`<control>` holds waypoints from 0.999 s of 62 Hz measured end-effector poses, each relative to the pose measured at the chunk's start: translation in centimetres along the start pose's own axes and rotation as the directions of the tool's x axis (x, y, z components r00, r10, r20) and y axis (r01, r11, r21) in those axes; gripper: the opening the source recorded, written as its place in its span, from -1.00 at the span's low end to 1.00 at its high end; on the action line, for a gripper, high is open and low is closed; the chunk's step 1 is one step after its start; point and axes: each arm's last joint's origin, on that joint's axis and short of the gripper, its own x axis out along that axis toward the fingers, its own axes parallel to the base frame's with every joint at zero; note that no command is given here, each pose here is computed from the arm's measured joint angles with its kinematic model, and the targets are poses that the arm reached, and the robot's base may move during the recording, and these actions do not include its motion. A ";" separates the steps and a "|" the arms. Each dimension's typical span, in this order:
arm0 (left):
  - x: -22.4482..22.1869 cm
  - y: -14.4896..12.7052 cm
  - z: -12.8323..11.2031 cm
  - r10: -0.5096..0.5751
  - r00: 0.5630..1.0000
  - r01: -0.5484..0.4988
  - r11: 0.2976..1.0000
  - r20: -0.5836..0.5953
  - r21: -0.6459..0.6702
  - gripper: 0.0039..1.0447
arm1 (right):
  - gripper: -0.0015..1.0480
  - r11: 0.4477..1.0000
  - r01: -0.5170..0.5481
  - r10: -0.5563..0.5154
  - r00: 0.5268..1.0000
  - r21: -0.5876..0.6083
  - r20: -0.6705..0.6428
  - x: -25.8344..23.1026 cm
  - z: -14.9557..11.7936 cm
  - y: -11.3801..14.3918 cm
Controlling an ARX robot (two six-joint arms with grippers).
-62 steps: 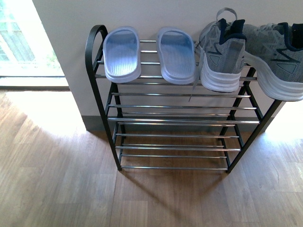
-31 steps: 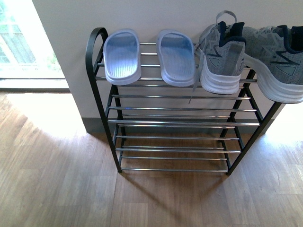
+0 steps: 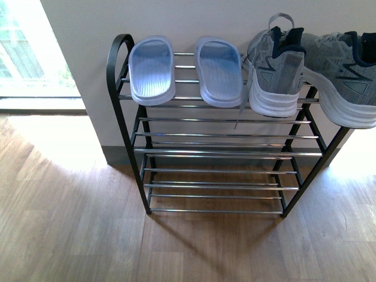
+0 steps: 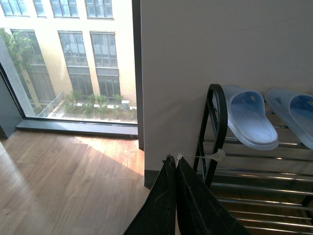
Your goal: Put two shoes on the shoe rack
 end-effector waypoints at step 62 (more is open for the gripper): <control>-3.1 0.0 0.0 0.000 1.000 0.000 1.000 -0.013 0.000 -0.98 | 0.82 1.000 0.000 0.000 1.000 0.000 0.000 0.0 0.0 0.0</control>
